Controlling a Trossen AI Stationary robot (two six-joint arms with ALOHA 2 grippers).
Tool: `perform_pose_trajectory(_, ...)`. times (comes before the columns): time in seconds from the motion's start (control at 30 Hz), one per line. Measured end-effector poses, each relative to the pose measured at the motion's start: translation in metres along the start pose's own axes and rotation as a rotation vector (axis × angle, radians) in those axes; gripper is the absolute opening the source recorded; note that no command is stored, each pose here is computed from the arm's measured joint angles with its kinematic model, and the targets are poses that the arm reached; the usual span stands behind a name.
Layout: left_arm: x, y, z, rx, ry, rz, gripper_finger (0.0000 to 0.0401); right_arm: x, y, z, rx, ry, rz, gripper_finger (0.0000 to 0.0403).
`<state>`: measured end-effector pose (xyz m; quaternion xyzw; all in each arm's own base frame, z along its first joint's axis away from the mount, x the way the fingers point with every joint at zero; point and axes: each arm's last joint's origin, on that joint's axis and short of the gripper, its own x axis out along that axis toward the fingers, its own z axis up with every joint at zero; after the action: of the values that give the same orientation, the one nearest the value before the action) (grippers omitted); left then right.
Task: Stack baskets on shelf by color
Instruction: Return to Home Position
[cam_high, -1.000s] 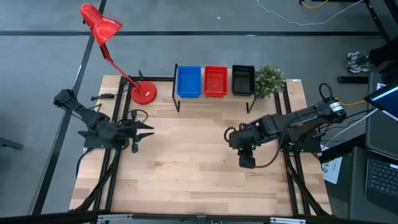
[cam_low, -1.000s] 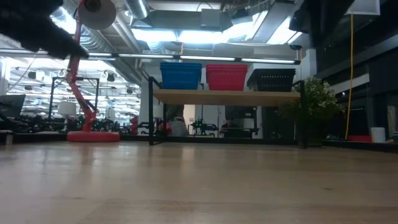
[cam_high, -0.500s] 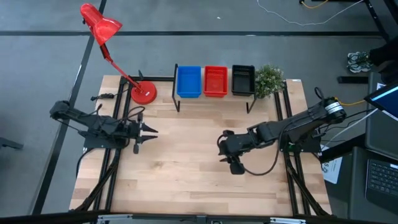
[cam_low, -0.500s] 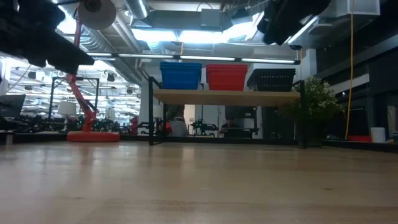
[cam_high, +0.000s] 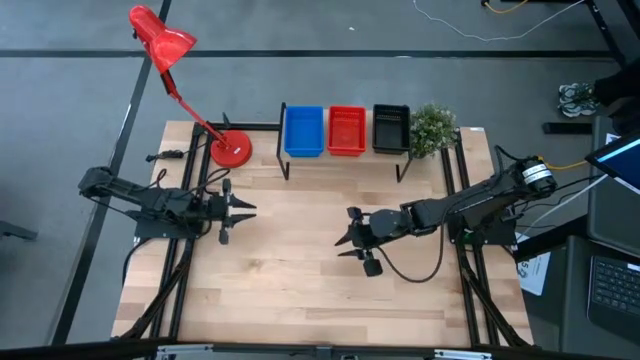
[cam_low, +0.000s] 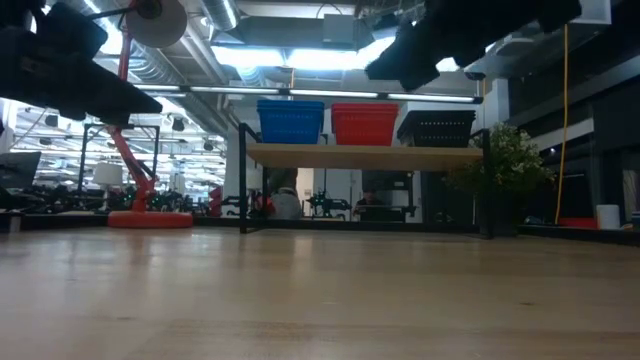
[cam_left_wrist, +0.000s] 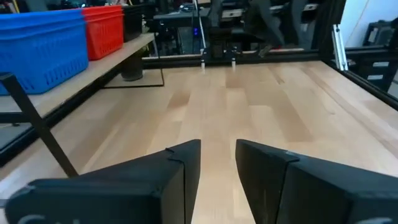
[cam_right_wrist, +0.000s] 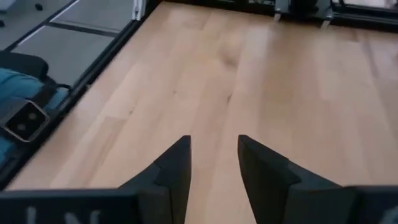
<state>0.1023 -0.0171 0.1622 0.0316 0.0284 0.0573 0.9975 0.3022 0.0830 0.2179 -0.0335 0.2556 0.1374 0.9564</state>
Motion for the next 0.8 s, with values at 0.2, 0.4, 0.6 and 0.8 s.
perform_pose_trajectory(0.2, 0.000, 0.000, 0.000, 0.012, 0.000, -0.003, 0.0094, 0.001, -0.016, -0.023, -0.027, -0.025, 0.028, 0.0131)
perform_pose_trajectory(0.4, 0.000, 0.000, 0.000, 0.012, 0.001, -0.004, 0.0094, -0.002, -0.032, -0.054, 0.034, 0.046, 0.056, 0.0131)
perform_pose_trajectory(0.6, 0.000, 0.000, 0.000, 0.013, 0.002, -0.004, 0.0094, -0.015, -0.032, -0.088, 0.083, 0.133, 0.047, 0.0131)
perform_pose_trajectory(0.8, 0.000, 0.000, 0.000, 0.013, 0.002, -0.005, 0.0094, -0.063, -0.013, -0.119, 0.080, 0.080, 0.015, 0.0131)
